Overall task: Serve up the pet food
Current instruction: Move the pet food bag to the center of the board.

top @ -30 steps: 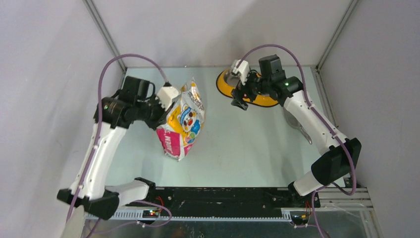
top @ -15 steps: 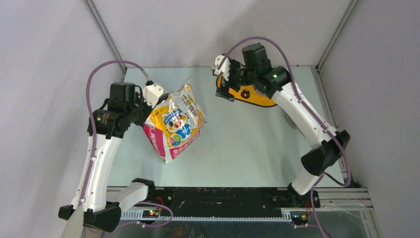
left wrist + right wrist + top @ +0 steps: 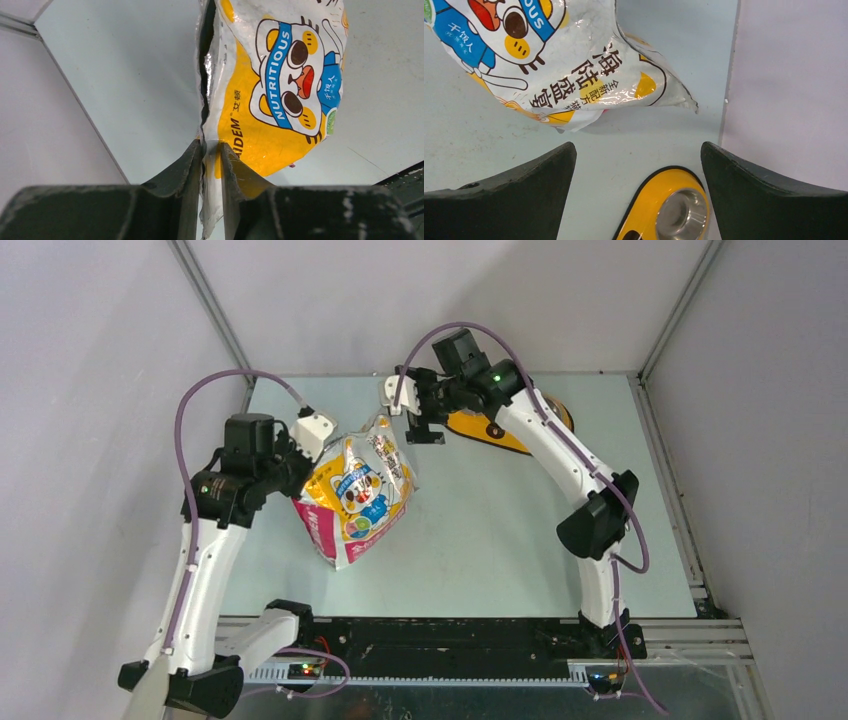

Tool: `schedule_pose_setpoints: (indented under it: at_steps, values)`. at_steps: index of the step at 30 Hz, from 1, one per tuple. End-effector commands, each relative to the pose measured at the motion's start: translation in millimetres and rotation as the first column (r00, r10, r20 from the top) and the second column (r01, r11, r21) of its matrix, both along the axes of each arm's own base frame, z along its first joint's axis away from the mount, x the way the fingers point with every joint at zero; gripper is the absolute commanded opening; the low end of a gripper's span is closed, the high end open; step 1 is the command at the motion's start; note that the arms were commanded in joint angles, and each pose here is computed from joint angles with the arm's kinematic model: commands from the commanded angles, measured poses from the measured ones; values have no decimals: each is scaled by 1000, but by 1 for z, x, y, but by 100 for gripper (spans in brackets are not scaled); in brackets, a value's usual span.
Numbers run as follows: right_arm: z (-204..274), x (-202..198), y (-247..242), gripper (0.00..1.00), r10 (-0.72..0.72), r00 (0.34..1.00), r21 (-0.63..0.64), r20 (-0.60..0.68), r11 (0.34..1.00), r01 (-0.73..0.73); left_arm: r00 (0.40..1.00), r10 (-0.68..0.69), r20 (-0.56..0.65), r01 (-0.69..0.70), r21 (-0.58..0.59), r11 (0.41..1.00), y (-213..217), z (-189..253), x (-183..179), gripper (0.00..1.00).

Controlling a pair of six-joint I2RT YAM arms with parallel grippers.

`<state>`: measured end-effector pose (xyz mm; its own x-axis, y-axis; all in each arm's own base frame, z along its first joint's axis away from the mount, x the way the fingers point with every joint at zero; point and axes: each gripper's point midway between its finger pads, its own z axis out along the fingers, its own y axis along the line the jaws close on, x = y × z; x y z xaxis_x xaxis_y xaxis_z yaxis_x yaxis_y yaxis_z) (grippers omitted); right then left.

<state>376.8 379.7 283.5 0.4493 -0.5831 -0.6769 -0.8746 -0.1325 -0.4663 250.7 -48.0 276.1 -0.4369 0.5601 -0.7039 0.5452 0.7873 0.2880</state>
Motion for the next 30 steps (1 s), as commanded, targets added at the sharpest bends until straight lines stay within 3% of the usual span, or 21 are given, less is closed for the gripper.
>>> schedule_pose_setpoints:
  at_steps: [1, 6, 13, 16, 18, 19, 30]
  values:
    - [24, -13, 14, 99, 110, 989, 22, 96, 993, -113, 999, -30, -12, 30, -30, 999, -6, 0, -5, 27]
    - [14, -15, 33, 100, 157, 980, 2, 126, 987, -158, 999, -46, -19, 46, -39, 998, -8, 0, -10, 46]
    - [20, -9, 57, 100, 139, 975, 44, 170, 988, -149, 1000, -14, 27, 16, -64, 998, -4, 14, -11, 57]
    - [17, -9, 60, 99, 146, 973, 35, 180, 987, -155, 997, 10, 75, -1, -120, 993, -1, 30, -13, 69]
    - [10, -11, 61, 100, 162, 970, 11, 181, 986, -166, 996, 2, 93, 13, -158, 987, -4, 39, -17, 83]
    - [4, -11, 62, 100, 167, 970, -6, 178, 986, -169, 995, 0, 99, 16, -167, 986, -5, 41, -18, 95]
    - [-23, -10, 55, 99, 160, 981, -60, 107, 986, -154, 999, 9, 42, -4, -123, 992, 3, 20, -25, 100]
